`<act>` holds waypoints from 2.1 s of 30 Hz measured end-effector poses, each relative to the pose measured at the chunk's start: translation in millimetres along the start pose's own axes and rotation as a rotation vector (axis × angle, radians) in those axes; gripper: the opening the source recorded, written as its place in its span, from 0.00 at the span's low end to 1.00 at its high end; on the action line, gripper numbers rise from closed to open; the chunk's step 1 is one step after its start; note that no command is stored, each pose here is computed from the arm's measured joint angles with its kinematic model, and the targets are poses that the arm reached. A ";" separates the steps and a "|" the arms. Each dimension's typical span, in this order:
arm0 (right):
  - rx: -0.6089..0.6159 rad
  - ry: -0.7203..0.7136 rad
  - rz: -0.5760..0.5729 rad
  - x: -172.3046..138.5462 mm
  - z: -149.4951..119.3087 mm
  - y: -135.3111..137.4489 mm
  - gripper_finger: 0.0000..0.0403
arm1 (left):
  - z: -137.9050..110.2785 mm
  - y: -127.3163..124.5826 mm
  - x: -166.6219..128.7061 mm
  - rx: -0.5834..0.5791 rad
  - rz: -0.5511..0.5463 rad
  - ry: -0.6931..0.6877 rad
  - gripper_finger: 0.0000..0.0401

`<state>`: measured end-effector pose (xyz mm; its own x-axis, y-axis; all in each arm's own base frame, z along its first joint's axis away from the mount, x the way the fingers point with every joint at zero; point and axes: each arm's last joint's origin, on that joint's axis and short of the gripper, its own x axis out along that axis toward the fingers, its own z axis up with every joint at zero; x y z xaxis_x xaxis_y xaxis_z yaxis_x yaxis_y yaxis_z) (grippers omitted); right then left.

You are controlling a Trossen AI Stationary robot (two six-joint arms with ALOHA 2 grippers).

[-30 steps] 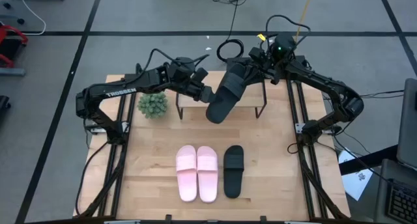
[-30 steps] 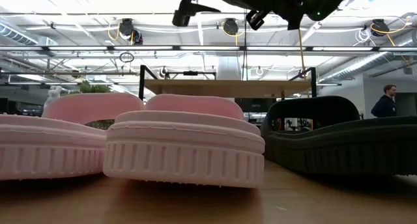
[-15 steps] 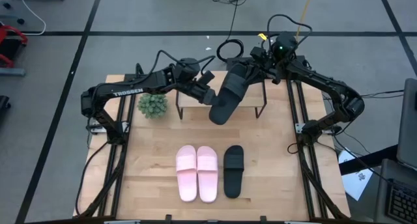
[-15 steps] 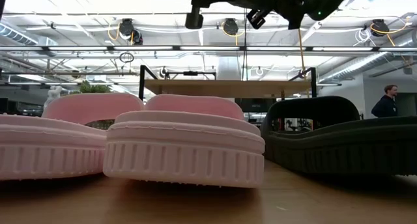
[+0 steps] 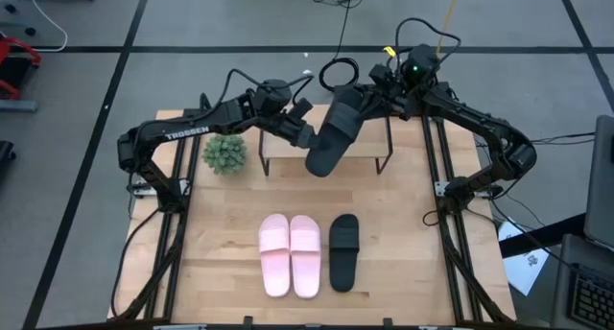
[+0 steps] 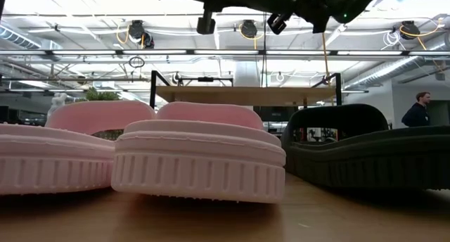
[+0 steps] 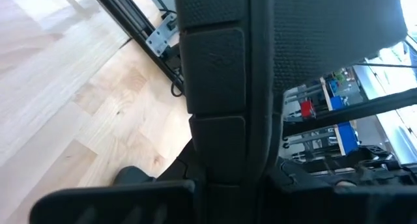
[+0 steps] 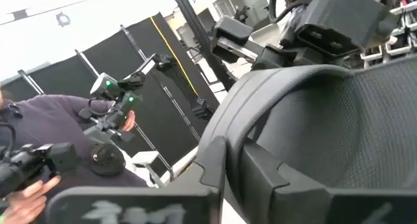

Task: Pick and place slides into the shelf
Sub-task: Put the right black slipper on the shelf

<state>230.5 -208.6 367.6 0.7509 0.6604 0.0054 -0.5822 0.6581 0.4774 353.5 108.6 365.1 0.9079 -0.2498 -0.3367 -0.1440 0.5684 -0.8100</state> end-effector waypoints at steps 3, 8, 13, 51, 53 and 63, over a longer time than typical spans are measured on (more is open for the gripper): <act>0.015 -0.003 -0.005 -2.2 0.2 0.0 0.13 | 0.3 -1.3 -5.5 -0.003 -0.006 0.009 0.13; 0.015 -0.005 -0.020 -12.6 0.9 0.9 0.24 | -2.1 -0.1 -5.9 -0.017 -0.004 0.043 0.13; 0.040 -0.035 -0.071 -30.4 1.9 0.7 0.28 | -3.8 1.2 -6.1 -0.025 -0.003 0.068 0.13; -0.262 -0.468 -0.539 -119.3 33.8 107.0 0.23 | -2.2 38.0 115.5 -0.382 -0.063 -0.534 0.13; -0.258 -0.464 -0.533 -118.0 33.9 107.0 0.23 | -6.3 35.5 118.0 -0.388 -0.052 -0.539 0.13; -0.224 -0.464 -0.541 -119.3 32.4 102.2 0.23 | -13.2 44.7 128.9 -0.400 -0.003 -0.542 0.13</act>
<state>91.6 -231.8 444.3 0.9761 0.0351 0.2145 -0.1060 0.9384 0.3288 458.8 91.5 279.2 0.9627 0.2373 -0.1301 -0.1811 0.2079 -0.9612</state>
